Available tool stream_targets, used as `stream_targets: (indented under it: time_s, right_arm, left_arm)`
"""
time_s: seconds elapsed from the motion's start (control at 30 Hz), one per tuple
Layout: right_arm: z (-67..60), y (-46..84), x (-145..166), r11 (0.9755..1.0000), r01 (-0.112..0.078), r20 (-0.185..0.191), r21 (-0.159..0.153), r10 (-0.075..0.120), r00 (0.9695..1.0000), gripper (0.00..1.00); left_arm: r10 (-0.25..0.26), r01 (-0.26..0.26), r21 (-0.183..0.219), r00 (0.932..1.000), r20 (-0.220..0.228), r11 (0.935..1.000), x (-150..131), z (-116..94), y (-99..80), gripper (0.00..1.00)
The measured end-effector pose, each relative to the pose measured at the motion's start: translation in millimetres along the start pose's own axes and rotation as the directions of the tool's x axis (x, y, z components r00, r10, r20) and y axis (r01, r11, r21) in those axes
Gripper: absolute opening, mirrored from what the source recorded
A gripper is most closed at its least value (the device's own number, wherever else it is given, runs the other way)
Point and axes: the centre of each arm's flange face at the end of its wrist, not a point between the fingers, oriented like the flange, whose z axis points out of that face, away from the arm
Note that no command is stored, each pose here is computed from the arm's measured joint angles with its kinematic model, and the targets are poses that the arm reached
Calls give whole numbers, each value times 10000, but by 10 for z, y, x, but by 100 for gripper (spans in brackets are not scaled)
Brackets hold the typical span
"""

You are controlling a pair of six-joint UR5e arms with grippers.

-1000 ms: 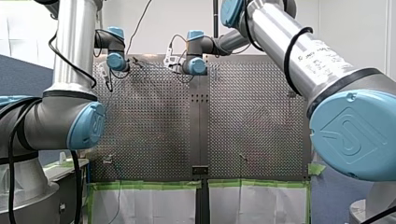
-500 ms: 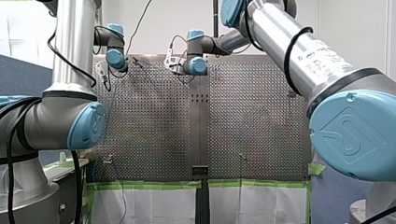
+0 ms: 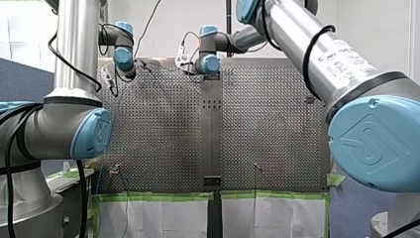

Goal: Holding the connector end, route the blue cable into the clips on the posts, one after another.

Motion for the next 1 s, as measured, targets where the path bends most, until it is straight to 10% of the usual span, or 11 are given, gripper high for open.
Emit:
stream_targets:
  time_s: [0.5,1.0]
  right_arm:
    - [-28,-5,29,10000,-4,117,-34,4,9999,0]
    - [-45,-33,11,10000,17,250,-25,-16,9997,0]
  left_arm:
    - [262,-356,-666,9902,-1372,9971,178,-635,98,100]
    - [134,-137,-40,9969,-778,9999,-194,-1188,-154,100]
